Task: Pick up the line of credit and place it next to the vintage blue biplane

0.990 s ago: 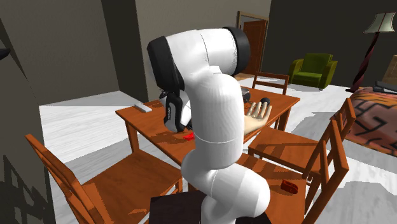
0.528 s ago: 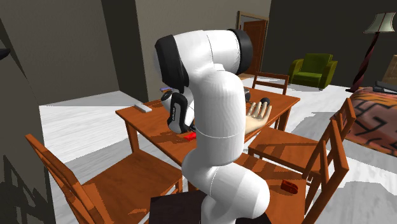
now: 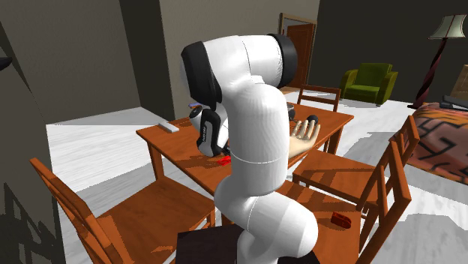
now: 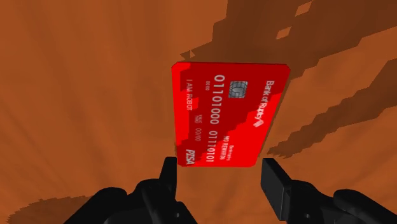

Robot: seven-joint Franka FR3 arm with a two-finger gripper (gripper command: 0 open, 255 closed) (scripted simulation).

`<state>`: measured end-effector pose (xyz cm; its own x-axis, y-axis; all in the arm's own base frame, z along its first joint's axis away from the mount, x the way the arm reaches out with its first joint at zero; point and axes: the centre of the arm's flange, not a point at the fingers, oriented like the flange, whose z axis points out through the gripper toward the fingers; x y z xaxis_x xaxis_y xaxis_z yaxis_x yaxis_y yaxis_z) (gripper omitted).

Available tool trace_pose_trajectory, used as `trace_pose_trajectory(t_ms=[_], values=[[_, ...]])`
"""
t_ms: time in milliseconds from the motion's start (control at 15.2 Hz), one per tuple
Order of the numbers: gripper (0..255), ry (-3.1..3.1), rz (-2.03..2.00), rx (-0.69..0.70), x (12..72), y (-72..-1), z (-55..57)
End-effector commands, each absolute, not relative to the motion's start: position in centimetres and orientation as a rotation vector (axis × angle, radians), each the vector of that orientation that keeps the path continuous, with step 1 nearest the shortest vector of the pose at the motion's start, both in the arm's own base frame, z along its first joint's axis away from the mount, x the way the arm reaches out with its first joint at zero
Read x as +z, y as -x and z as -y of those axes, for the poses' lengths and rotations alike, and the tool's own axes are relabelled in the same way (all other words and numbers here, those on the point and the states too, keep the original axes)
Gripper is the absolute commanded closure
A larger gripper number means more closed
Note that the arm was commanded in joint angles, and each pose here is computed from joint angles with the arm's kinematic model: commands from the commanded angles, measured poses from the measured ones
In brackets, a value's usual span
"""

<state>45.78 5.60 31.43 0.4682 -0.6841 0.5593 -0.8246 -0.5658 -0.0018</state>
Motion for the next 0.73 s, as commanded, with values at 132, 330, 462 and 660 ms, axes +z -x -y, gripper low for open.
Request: trace_pose_trajectory(t_ms=[132,330,462,660], values=[[255,-2.452,1.294,0.731,30.8,-45.5,-5.6],[255,-2.452,1.294,0.731,32.1,-45.6,-5.4],[255,-2.452,1.294,0.731,33.1,-45.6,-5.4],[255,-2.452,1.294,0.731,34.7,-45.6,-5.4]])
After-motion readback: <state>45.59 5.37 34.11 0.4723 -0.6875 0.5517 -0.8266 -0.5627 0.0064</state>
